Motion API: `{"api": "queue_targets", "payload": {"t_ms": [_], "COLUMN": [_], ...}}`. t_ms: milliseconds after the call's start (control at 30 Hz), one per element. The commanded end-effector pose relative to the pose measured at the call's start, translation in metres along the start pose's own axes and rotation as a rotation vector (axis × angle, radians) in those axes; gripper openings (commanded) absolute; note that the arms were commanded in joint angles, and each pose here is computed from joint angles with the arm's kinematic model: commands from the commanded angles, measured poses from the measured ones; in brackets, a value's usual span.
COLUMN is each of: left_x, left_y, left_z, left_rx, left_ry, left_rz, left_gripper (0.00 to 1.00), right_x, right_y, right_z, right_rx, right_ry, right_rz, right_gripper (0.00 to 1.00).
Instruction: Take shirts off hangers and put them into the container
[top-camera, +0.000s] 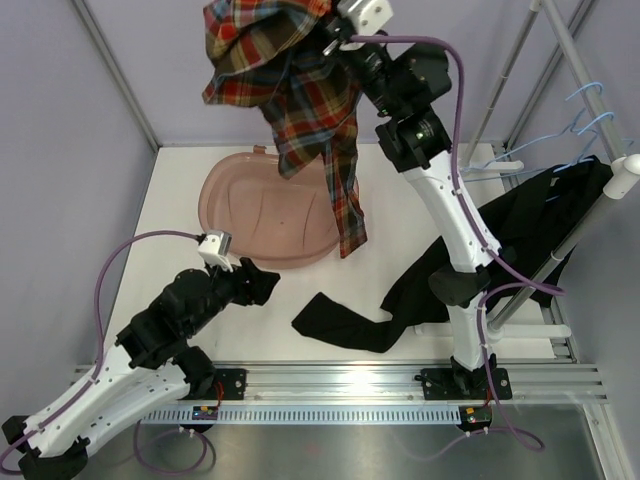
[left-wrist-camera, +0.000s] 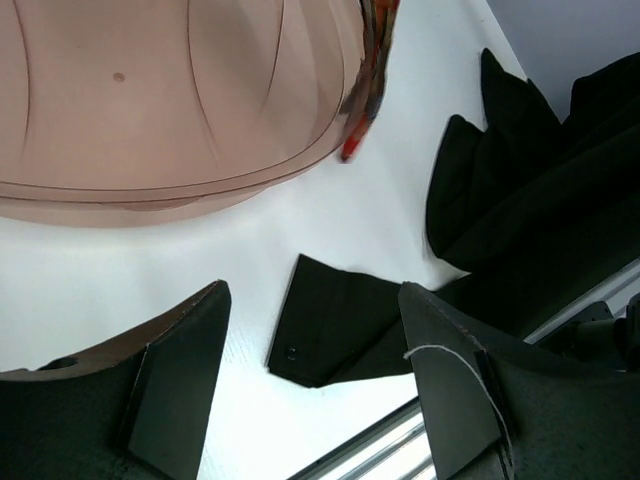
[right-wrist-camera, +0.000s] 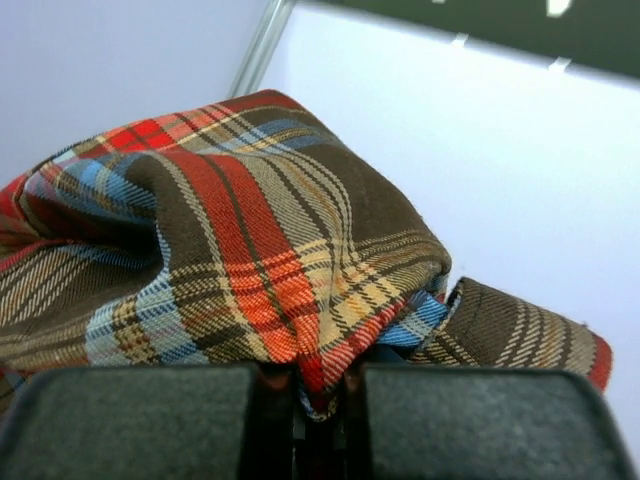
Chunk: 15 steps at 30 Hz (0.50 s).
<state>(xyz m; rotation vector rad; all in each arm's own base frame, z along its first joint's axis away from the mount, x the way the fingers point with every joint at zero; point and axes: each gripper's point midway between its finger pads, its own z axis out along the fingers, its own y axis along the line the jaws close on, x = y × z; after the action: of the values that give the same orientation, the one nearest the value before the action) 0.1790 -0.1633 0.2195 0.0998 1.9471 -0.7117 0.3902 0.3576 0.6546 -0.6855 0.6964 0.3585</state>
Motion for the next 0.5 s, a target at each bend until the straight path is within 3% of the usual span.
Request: {"api": "queue_targets", "payload": {"t_ms": [0, 233, 467], "left_x": [-0.025, -0.009, -0.016], "left_y": [-0.022, -0.033, -0.032], "left_z": [-0.001, 0.013, 0.012], "left_rx": [0.089, 0.145, 0.144], "left_ry": [-0.084, -0.028, -0.078], "left_rz": [-0.012, -0.032, -0.044], "left_gripper": [0.73, 0.73, 0.73], "right_x": [-0.121, -0.168, -0.116], "right_y": [-0.048, -0.063, -0.026], "right_z": [-0.016, -0.039, -0.018], "right_rx": [0.100, 0.098, -0.046], "right_ry": [-0.415, -0.630, -0.599], "right_rz": [-0.059, -0.015, 0.139], "right_gripper": [0.00, 0.00, 0.00]}}
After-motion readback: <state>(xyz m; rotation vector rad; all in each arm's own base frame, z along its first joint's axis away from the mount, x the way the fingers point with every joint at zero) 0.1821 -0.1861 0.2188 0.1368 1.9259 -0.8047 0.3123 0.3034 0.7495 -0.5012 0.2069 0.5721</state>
